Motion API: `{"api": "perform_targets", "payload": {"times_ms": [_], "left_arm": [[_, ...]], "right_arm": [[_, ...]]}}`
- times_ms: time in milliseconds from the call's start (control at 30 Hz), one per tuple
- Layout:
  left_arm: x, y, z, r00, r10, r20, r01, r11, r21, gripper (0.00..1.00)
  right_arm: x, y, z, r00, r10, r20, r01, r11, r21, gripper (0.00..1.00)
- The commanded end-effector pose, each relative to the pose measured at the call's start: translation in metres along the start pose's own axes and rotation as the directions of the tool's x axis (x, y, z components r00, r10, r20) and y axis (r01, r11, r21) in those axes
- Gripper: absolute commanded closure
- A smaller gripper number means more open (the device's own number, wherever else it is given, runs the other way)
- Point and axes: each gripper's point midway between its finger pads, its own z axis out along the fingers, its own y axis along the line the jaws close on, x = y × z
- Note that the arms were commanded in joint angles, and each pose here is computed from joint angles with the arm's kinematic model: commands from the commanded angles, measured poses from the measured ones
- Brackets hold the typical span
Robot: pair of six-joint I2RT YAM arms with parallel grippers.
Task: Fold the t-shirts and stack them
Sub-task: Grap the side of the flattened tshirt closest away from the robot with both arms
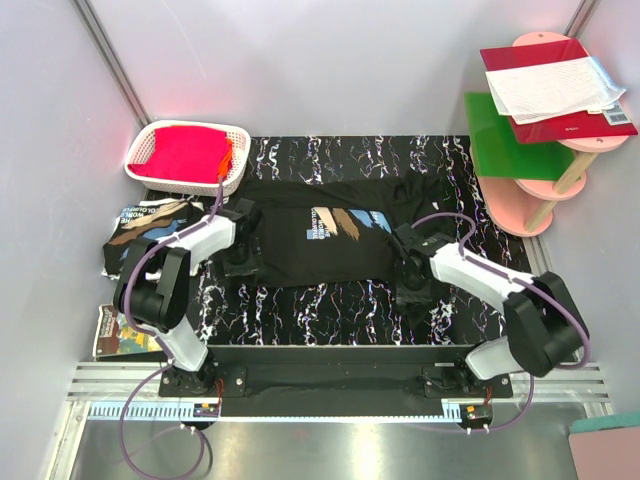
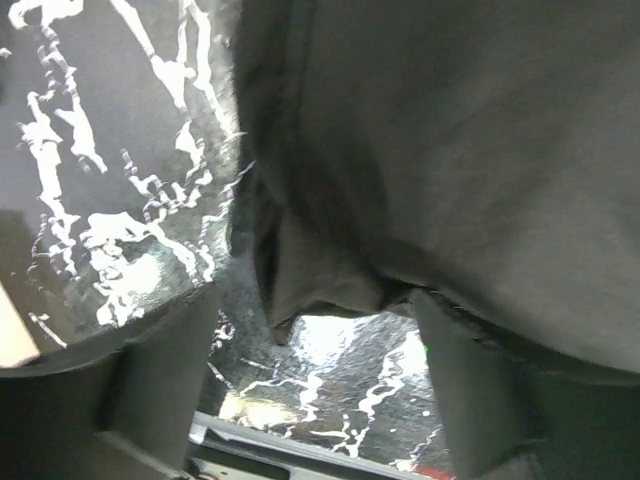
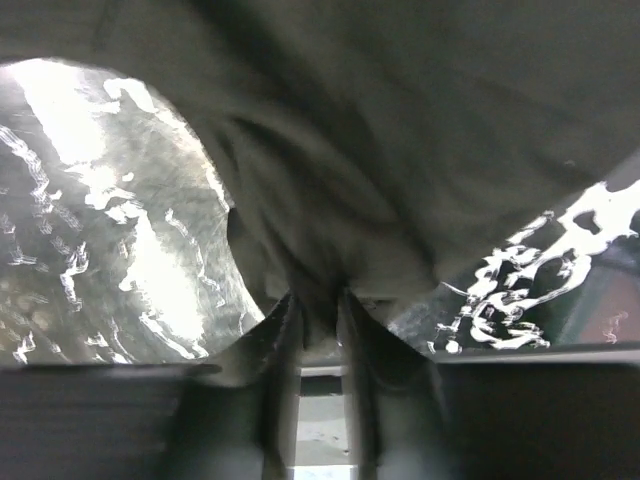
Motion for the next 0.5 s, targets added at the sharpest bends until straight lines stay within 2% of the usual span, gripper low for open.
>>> {"api": "perform_targets", "payload": {"times_ms": [0,33,67,467], "left_arm": [[-0.015,-0.005,0.019,0.999,-0.023,0.029,0.023,1.000,-0.016,0.52],[-0.016,-0.004,0.019,0.999,-0.021,0.028,0.022,1.000,-0.015,0.67],[-0.016,-0.002,0.020,0.999,-0.027,0.028,0.028,0.999,-0.019,1.00],[-0.018,0.013,-0.029,0.993,-0.052,0.106,0.051,0.999,0.012,1.00]], "right_arm": [[0.003,0.009,0.014,1.000,-0.009,-0.026,0.008,1.000,-0.027,0.97],[0.002,0.009,0.014,1.000,-0.011,-0.025,0.010,1.000,-0.028,1.00],[0.001,0.011,0.013,1.000,-0.013,-0.020,0.012,0.999,-0.036,1.00],[-0.019,0.018,-0.030,0.997,-0.007,0.077,0.014,0.996,-0.084,1.00]]}}
